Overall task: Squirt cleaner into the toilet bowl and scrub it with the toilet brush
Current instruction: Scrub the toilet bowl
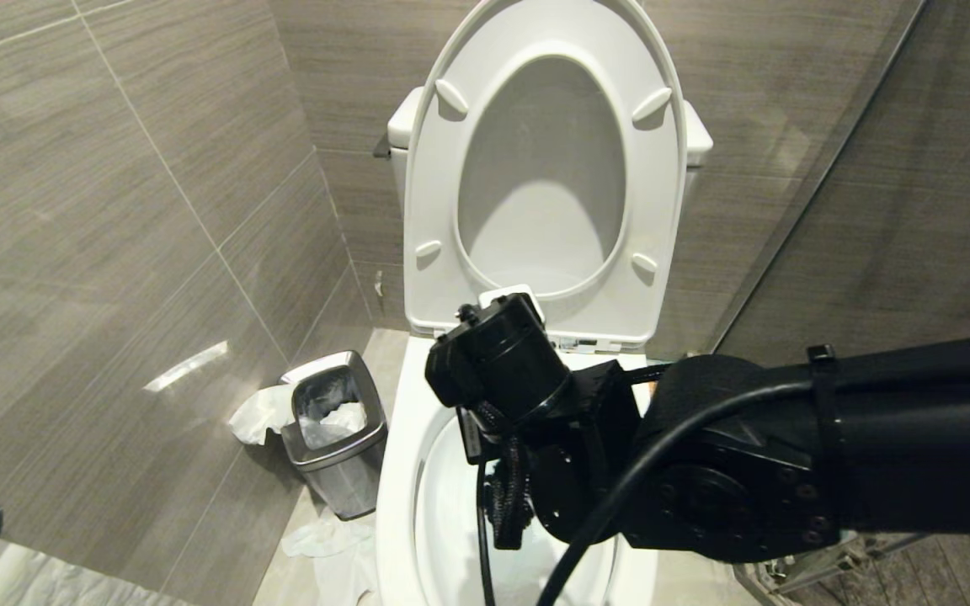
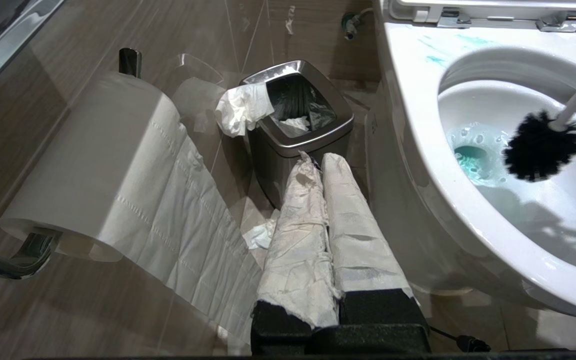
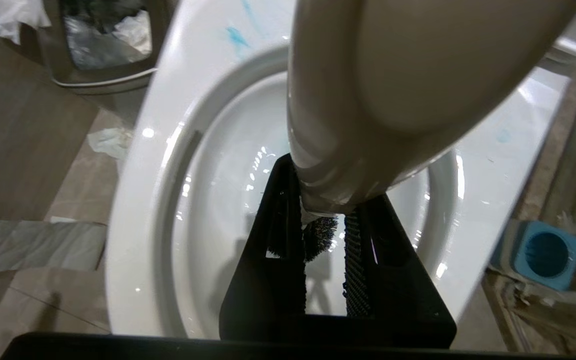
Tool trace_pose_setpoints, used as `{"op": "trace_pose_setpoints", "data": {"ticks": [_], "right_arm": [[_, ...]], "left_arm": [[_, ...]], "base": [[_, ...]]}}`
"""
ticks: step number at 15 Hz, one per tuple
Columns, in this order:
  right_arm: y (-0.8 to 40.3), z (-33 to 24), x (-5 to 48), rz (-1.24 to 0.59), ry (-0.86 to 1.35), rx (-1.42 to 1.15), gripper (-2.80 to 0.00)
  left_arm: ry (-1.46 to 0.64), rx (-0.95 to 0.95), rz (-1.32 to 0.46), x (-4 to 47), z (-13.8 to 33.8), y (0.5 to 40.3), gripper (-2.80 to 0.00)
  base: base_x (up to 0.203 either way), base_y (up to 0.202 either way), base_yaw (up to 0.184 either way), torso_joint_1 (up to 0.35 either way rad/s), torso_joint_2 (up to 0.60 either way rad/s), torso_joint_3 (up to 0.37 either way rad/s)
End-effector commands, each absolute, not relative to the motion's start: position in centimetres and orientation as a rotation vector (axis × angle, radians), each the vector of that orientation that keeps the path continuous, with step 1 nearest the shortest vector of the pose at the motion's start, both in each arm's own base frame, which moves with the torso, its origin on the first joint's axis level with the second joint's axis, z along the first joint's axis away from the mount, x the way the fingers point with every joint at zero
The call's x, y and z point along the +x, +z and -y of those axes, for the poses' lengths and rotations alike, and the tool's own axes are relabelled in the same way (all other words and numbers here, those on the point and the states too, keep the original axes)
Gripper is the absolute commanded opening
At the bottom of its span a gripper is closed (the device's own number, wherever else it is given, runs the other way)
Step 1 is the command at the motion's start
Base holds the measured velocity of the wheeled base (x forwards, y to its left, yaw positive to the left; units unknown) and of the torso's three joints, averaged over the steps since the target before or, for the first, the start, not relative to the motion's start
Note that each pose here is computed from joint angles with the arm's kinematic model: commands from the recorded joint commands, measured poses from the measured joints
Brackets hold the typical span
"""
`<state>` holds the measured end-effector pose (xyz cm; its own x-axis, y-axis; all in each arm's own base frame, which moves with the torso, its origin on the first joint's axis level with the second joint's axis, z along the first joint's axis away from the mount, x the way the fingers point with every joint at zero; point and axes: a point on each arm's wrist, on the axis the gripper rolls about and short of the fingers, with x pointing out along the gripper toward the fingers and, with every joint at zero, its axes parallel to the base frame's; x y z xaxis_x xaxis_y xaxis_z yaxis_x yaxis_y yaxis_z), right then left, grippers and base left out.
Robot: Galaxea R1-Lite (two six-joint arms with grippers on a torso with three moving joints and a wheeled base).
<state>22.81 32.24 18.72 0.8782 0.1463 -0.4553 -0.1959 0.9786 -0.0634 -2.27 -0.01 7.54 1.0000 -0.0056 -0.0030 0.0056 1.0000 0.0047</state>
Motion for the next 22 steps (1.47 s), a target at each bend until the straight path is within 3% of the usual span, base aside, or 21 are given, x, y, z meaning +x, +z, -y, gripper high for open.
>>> {"op": "trace_pose_setpoints", "data": {"ticks": [1, 6, 10, 16, 22], "right_arm": [[20.5, -29.2, 23.4, -0.451, 0.122, -0.077, -2.80], [20.2, -28.3, 28.5, -0.441, 0.009, -0.053, -2.80], [18.8, -31.5, 31.9, -0.418, 0.024, -0.022, -2.80], [17.3, -37.9, 27.8, -0.446, 0.175, -0.077, -2.80], [19.4, -32.6, 23.2, -0.515, 0.176, -0.153, -2.80]], "left_arm": [[-0.006, 0.005, -0.003, -2.3, 0.0, 7.5, -2.80], [-0.006, 0.005, -0.003, -2.3, 0.0, 7.5, -2.80], [-0.006, 0.005, -0.003, -2.3, 0.0, 7.5, -2.80], [-0.006, 0.005, -0.003, -2.3, 0.0, 7.5, -2.80], [-0.006, 0.005, -0.003, -2.3, 0.0, 7.5, -2.80]], "base": [[0.000, 0.000, 0.000, 0.000, 0.00, 0.000], [0.000, 0.000, 0.000, 0.000, 0.00, 0.000], [0.000, 0.000, 0.000, 0.000, 0.00, 0.000], [0.000, 0.000, 0.000, 0.000, 0.00, 0.000], [0.000, 0.000, 0.000, 0.000, 0.00, 0.000]]}}
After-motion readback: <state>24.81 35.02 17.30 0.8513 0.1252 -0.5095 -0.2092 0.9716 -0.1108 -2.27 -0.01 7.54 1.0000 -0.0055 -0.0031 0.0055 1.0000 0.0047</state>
